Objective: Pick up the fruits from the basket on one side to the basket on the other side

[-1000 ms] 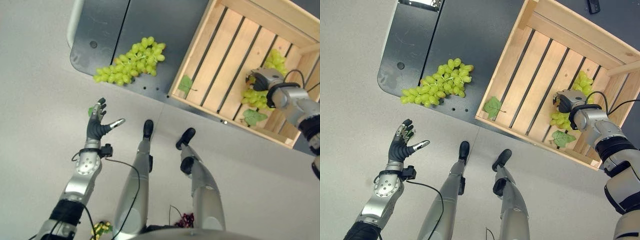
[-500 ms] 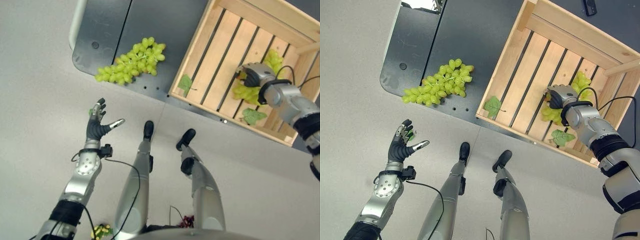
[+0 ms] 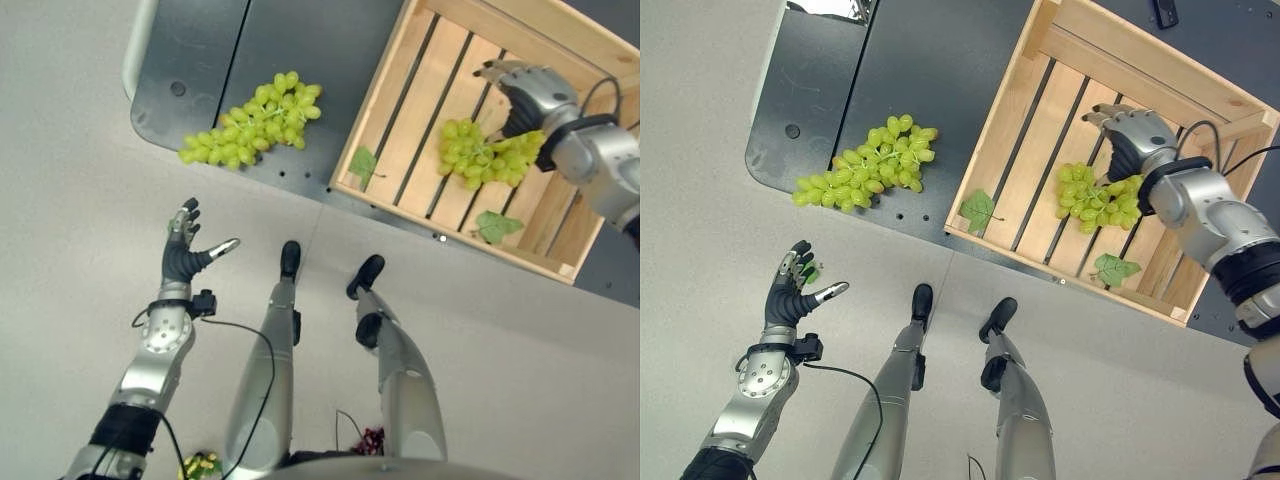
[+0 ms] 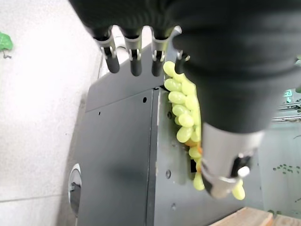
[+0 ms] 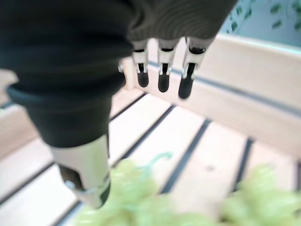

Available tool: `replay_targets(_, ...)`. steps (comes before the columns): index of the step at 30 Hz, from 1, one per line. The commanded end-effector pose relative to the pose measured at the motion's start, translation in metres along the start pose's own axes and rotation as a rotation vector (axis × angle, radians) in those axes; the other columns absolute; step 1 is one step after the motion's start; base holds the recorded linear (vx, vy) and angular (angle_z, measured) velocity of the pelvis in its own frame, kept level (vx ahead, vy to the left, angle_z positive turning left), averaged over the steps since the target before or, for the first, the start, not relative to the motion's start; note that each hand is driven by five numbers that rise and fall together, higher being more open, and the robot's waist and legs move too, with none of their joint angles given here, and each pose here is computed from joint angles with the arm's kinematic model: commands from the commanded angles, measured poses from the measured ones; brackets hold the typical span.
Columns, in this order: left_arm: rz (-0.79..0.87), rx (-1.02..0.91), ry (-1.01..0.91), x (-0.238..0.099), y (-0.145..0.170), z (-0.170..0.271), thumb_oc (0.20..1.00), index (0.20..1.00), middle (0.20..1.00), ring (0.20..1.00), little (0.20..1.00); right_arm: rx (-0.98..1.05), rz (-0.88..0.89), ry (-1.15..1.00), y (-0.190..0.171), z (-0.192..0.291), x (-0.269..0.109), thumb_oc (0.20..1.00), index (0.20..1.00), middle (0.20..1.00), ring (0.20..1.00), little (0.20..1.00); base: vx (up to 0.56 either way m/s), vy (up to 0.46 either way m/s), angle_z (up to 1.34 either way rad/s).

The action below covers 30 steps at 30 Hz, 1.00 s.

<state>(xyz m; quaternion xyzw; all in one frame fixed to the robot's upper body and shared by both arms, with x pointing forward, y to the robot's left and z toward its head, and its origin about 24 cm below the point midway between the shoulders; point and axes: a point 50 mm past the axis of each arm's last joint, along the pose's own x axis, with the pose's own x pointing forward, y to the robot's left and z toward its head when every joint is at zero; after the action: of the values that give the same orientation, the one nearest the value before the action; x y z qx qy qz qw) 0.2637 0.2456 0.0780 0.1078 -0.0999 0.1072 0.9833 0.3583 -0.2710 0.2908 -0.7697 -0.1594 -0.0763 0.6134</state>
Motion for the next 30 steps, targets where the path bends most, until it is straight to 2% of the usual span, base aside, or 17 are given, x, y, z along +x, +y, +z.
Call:
replay_targets(1, 0.028, 0.058, -0.053, -0.015, 0.017, 0.009, 1.0, 1.0, 1.0, 1.0, 1.0, -0.13, -0.053, 0.029, -0.019, -0.017, -0.006, 1.0, 1.0, 1.0, 1.0, 1.0, 0.0, 0.0, 0.0)
replay_targets(8, 0.025, 0.08, -0.026, -0.018, 0.014, 0.003, 1.0, 1.0, 1.0, 1.0, 1.0, -0.088, -0.089, 0.064, -0.024, -0.035, -0.03, 1.0, 1.0, 1.0, 1.0, 1.0, 0.01, 0.001, -0.03)
replay_targets(13, -0.006, 0.101, -0.055, -0.017, 0.01, 0.009, 1.0, 1.0, 1.0, 1.0, 1.0, -0.223, 0.013, 0.05, -0.013, -0.042, -0.043, 1.0, 1.0, 1.0, 1.0, 1.0, 0.01, -0.01, -0.03)
replay_targets(22, -0.005, 0.114, -0.09, -0.014, 0.009, 0.016, 1.0, 1.0, 1.0, 1.0, 1.0, -0.345, 0.089, 0.058, -0.003, -0.046, -0.043, 1.0, 1.0, 1.0, 1.0, 1.0, 0.0, 0.0, 0.0)
replay_targets(30, 0.015, 0.104, -0.103, -0.013, 0.009, 0.018, 1.0, 1.0, 1.0, 1.0, 1.0, -0.37, 0.007, 0.046, -0.012, -0.038, -0.034, 1.0, 1.0, 1.0, 1.0, 1.0, 0.0, 0.0, 0.0)
